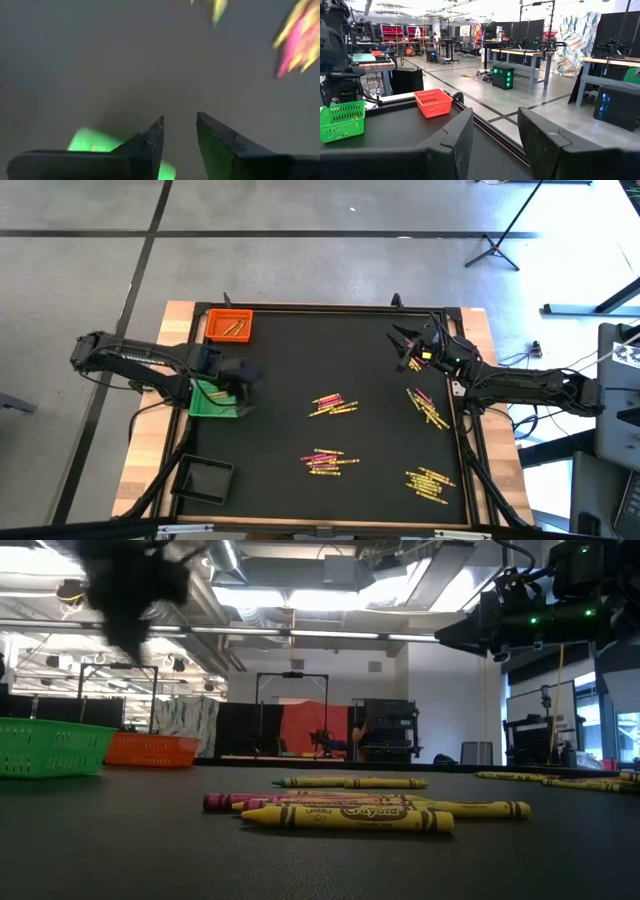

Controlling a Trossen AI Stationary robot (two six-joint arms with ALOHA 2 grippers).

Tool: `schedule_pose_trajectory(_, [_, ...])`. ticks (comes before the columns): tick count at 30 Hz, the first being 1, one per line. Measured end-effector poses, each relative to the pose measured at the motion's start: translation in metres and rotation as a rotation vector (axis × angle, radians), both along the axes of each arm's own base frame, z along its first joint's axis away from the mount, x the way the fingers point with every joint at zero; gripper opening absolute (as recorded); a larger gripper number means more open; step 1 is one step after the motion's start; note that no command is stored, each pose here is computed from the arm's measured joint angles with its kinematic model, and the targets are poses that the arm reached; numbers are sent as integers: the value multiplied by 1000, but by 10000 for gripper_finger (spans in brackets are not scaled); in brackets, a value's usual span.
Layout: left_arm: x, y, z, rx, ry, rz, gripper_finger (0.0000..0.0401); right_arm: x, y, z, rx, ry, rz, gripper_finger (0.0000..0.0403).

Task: Sort crayons
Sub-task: Put the yellow crayon into the green bin

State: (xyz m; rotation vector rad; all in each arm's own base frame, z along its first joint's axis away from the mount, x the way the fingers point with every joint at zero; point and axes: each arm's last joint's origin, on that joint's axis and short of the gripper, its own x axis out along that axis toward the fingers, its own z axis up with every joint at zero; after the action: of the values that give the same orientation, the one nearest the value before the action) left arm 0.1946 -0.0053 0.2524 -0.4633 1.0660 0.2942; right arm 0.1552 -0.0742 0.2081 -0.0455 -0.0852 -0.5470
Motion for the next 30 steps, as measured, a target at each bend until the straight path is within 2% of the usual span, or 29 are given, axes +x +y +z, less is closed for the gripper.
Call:
schedule_pose_trajectory(5, [26, 3, 6, 208, -215, -30, 100, 0, 0, 0, 0, 0, 0, 154])
schedule_pose_trajectory(9, [44, 5, -1, 373, -300, -20, 100, 0, 0, 0, 0, 0, 1, 154])
schedule_pose_trajectory(11, [54, 6, -7, 419, -325, -12, 100, 0, 0, 0, 0, 0, 1, 154])
schedule_pose_trajectory(15, [74, 10, -26, 450, -326, -6, 100, 0, 0, 0, 0, 0, 1, 154])
schedule_pose_trajectory(22, [107, 15, -76, 460, -266, -24, 100, 0, 0, 1, -3, -5, 3, 154])
schedule_pose_trajectory(26, [119, 18, -99, 415, -267, -91, 100, 0, 0, 1, -3, -5, 3, 154])
schedule_pose_trajectory(30, [129, 22, -111, 357, -309, -98, 100, 0, 0, 0, -3, -4, 6, 154])
